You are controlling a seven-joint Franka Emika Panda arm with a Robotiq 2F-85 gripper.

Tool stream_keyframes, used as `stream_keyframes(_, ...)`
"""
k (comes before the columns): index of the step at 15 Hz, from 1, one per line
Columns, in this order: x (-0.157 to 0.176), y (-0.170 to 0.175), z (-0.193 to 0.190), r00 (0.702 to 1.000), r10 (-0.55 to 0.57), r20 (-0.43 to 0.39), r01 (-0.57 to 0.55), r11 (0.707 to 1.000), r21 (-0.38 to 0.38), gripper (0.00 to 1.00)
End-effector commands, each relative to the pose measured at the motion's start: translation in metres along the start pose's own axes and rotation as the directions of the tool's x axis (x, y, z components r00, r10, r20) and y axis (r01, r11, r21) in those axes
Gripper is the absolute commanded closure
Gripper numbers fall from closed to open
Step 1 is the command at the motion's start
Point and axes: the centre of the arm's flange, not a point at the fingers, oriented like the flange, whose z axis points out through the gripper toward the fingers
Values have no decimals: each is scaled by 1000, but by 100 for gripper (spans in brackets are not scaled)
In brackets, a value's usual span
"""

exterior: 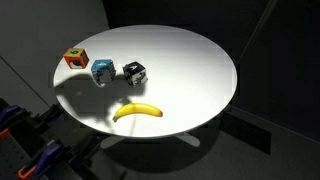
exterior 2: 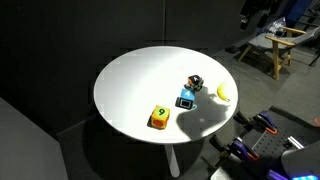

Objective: Move the A cube to the left

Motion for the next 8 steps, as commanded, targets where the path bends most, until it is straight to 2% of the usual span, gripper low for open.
stream_keyframes(1,0,0,-1,1000,0,-2,0,1000,0,0)
stream_keyframes(6,0,0,-2,1000,0,-5,0,1000,1,0)
stream_keyframes(8,9,-3,2,1000,-14,-10,14,1000,-26,0)
